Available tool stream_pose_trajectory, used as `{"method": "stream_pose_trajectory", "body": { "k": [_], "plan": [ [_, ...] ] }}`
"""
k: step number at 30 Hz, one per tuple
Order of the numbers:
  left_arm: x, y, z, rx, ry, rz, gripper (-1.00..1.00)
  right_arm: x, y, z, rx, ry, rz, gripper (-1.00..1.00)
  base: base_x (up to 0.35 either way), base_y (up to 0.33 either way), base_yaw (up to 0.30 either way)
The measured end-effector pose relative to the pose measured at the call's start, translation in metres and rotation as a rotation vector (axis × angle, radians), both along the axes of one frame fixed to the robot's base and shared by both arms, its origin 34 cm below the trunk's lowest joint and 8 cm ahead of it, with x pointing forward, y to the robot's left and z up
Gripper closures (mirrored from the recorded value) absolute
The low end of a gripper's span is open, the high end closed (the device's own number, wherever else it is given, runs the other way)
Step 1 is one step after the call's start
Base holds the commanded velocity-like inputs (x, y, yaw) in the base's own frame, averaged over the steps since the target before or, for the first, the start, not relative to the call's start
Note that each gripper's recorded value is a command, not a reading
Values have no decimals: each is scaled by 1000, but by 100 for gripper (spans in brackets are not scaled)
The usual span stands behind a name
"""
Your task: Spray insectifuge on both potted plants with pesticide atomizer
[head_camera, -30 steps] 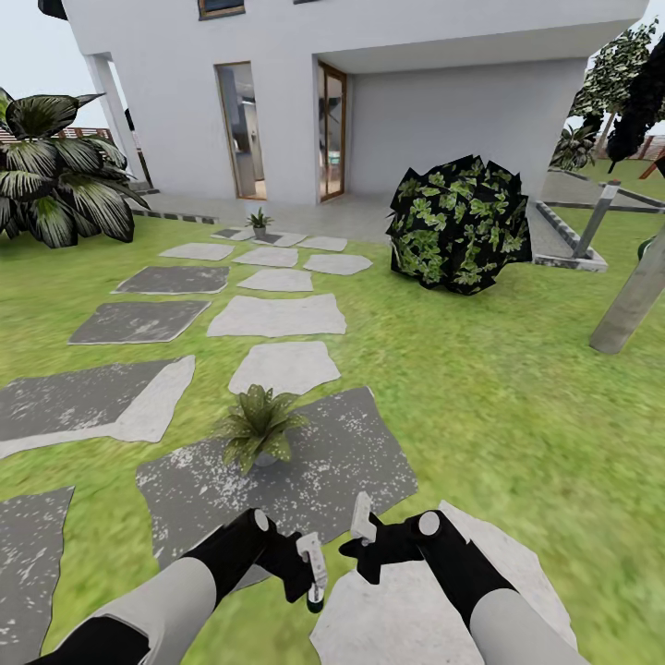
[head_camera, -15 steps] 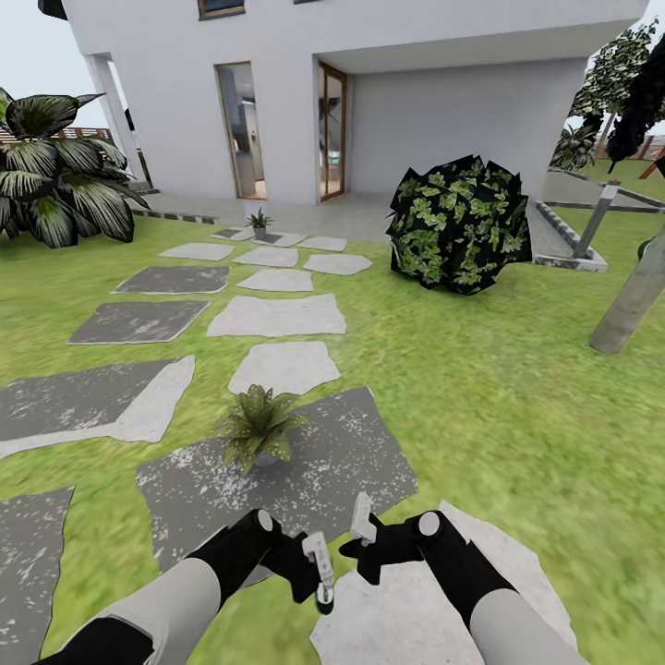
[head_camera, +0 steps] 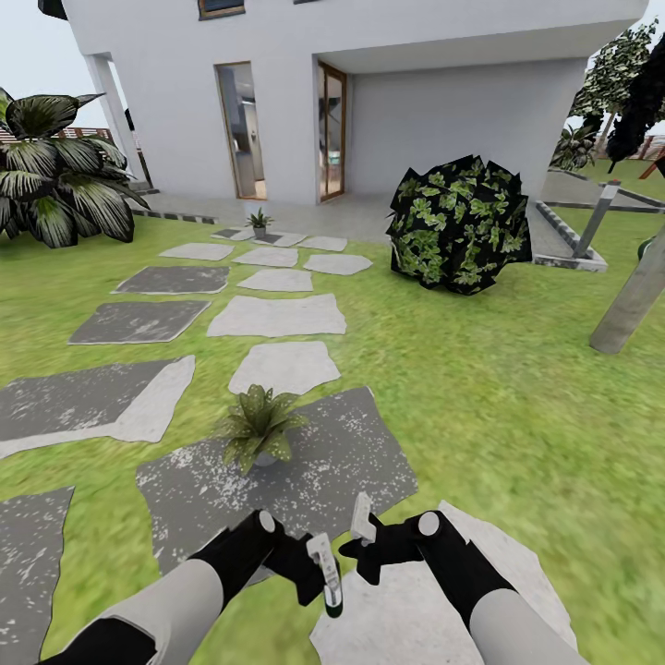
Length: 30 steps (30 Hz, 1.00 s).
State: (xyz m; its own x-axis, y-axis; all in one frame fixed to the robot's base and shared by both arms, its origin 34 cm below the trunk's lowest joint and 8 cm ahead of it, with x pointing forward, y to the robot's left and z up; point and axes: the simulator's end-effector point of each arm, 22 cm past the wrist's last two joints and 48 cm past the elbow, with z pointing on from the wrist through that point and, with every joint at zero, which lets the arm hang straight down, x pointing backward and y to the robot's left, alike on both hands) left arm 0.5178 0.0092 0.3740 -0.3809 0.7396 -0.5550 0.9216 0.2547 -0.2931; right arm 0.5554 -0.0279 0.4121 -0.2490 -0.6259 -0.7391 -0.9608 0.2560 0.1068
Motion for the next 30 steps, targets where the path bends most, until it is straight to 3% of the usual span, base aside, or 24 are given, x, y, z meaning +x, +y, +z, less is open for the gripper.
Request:
{"method": "stream_pose_trajectory", "body": {
  "k": [9,15,30],
  "plan": [
    [-4,-4,0,-6,8,-4,100,0,0,0,1,0,0,100,0,0,0],
    [-1,-11,5,-40,18,28,100,0,0,0,0,0,0,100,0,0,0],
    [1,-6,4,-34,16,31,100,0,0,0,0,0,0,100,0,0,0]
  ]
}}
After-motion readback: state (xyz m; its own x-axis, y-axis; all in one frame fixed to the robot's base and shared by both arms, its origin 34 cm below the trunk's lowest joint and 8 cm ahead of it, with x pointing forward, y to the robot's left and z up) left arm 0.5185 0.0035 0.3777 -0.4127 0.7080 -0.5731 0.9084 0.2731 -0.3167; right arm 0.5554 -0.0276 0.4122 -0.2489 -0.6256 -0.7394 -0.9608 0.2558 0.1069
